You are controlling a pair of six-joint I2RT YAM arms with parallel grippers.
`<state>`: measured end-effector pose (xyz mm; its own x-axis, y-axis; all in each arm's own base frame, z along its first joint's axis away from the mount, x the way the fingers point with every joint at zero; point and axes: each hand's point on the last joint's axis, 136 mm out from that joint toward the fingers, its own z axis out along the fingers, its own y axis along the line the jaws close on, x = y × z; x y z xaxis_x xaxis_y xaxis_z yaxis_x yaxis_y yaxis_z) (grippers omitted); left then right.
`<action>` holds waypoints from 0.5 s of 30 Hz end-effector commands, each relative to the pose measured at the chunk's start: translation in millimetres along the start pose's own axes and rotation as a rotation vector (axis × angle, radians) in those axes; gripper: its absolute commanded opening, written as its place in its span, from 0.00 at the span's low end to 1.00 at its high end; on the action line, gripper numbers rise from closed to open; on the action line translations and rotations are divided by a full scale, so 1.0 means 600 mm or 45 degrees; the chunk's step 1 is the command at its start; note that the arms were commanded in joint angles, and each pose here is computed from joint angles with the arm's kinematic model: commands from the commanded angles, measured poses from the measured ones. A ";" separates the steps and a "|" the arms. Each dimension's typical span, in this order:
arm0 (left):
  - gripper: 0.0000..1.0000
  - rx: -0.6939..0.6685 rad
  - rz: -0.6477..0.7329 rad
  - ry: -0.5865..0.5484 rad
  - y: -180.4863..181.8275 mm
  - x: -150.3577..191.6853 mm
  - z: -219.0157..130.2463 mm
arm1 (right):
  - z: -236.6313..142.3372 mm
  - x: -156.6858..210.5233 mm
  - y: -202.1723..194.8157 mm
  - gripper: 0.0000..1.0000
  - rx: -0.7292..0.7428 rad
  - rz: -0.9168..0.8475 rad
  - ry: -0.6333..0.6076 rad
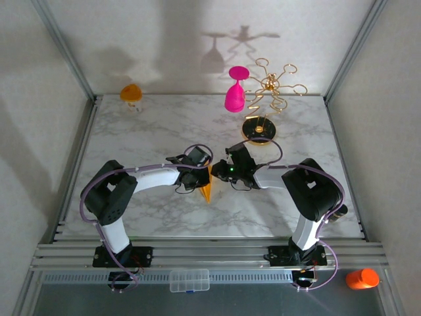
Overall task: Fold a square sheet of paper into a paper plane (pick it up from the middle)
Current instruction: Move the paper plane to the top-center of the table.
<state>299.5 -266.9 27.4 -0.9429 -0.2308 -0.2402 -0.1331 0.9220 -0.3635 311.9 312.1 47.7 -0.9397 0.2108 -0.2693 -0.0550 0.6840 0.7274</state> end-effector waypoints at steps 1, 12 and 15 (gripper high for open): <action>0.00 -0.054 0.035 -0.040 0.006 -0.018 -0.018 | -0.022 -0.030 0.021 0.30 0.025 -0.082 -0.082; 0.00 -0.297 0.216 -0.112 0.058 -0.125 -0.048 | -0.127 -0.112 -0.028 0.77 0.427 -0.272 -0.473; 0.00 -0.350 0.260 -0.078 0.068 -0.140 -0.036 | -0.136 -0.111 -0.041 0.78 0.462 -0.273 -0.501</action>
<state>371.8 -223.6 68.1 -0.9114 -0.1454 -0.3850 -0.0751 0.9786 -0.1918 347.7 250.9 108.3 -0.7505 0.2597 -0.6077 -0.0982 0.8655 0.4912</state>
